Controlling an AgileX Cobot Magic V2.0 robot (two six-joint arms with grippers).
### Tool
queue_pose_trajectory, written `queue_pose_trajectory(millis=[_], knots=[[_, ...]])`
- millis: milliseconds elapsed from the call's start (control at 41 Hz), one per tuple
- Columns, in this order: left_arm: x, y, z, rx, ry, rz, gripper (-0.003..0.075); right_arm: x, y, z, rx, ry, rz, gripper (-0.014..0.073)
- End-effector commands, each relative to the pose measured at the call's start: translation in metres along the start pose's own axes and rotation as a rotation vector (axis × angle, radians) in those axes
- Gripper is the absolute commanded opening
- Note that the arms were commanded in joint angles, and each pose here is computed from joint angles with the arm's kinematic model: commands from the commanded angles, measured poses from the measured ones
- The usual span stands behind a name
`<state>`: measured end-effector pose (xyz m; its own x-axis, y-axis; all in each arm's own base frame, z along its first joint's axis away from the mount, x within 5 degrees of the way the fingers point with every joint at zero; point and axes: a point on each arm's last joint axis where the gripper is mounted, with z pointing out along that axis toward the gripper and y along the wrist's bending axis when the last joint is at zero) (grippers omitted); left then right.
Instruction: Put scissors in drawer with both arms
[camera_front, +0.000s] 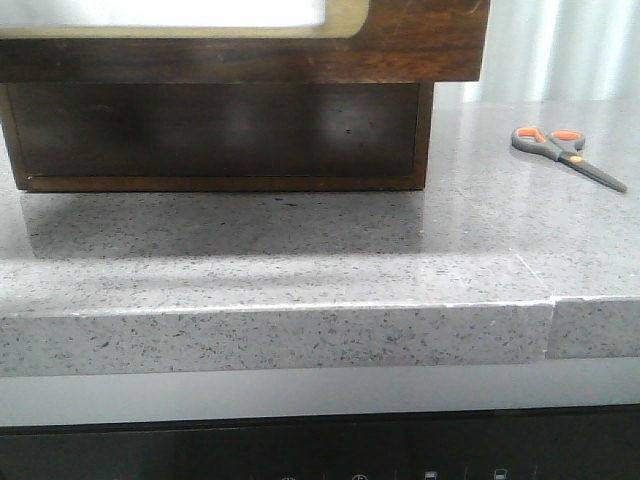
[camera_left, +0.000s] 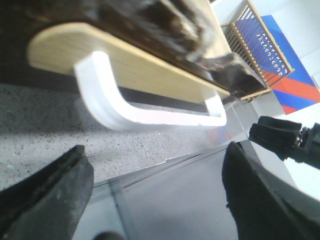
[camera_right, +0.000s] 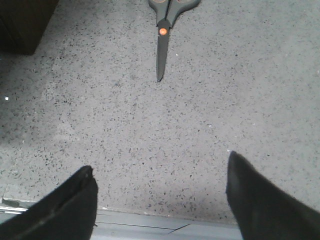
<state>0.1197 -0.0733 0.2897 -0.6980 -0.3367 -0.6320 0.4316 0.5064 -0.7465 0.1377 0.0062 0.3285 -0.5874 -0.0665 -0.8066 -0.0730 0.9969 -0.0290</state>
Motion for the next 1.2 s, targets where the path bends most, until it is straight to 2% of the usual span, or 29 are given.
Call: queue_pose_trajectory(millis=[0, 122, 220, 341, 463, 659, 902, 1024, 1171], knots=[[-0.005, -0.020, -0.014, -0.022, -0.040, 0.066, 0.0529, -0.014, -0.002, -0.005, 0.016, -0.089, -0.010, 0.0558], [-0.013, -0.035, -0.032, -0.198, -0.033, 0.205, 0.0529, -0.014, -0.002, -0.005, 0.016, -0.089, -0.010, 0.0558], [-0.025, -0.048, -0.051, -0.376, -0.020, 0.383, 0.0529, -0.014, -0.002, -0.005, 0.016, -0.089, -0.010, 0.0558], [-0.043, -0.061, -0.074, -0.590, -0.034, 0.508, 0.0526, -0.014, -0.002, -0.005, 0.016, -0.089, -0.010, 0.0558], [-0.054, -0.072, -0.089, -0.697, -0.053, 0.608, 0.0526, -0.014, -0.002, -0.005, 0.016, -0.089, -0.010, 0.0558], [-0.054, -0.081, -0.086, -0.610, -0.048, 0.688, 0.0526, -0.014, -0.002, -0.005, 0.016, -0.089, -0.010, 0.0558], [-0.047, -0.091, -0.079, -0.448, 0.048, 0.921, 0.0526, -0.014, -0.002, -0.005, 0.016, -0.089, -0.010, 0.0558], [-0.047, -0.096, -0.077, -0.389, -0.002, 0.811, 0.0526, -0.014, -0.002, -0.005, 0.016, -0.089, -0.010, 0.0558], [-0.047, -0.097, -0.077, -0.375, -0.012, 0.803, 0.0526, -0.014, -0.002, -0.005, 0.016, -0.089, -0.010, 0.0558]])
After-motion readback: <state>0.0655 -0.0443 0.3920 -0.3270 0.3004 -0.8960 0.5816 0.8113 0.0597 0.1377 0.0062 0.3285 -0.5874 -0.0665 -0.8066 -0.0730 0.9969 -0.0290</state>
